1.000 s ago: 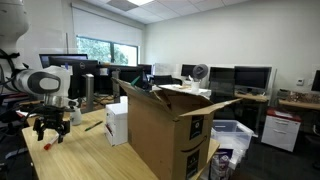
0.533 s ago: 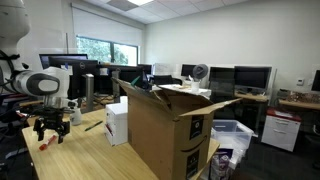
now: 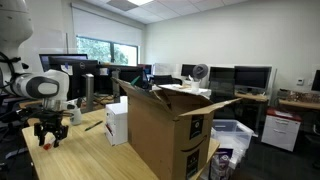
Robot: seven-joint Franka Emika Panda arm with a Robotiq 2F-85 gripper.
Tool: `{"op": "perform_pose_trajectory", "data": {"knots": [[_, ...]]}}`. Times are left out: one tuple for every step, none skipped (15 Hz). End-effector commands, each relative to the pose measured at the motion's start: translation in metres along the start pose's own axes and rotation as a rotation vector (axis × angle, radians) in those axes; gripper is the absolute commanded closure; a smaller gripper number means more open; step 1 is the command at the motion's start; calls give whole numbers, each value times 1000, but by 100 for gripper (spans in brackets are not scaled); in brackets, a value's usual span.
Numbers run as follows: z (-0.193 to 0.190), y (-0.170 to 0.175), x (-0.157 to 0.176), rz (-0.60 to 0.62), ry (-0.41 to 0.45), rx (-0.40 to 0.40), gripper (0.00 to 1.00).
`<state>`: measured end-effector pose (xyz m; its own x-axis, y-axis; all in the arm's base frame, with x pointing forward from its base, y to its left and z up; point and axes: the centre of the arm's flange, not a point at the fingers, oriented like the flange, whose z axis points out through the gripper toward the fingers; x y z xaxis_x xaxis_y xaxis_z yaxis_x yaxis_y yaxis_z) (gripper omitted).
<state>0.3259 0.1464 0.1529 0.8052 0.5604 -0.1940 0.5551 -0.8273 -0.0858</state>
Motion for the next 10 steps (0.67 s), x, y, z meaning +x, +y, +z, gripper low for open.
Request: {"op": "perform_pose_trajectory", "data": {"knots": [[8,-8,-10,21,10,6,58],[8,-8,-9,23,12,6,62],[7,-9,-8,26,15,8,68],[6,-11,-7,24,18,11,73],[5,-14,-5,30,21,13,79],[4,-17,-4,32,23,21,84],[4,-19,-3,32,23,26,90],[3,-22,-2,38,24,30,94],[3,-23,-1,39,25,33,94],[1,-24,1,44,28,35,91]]}}
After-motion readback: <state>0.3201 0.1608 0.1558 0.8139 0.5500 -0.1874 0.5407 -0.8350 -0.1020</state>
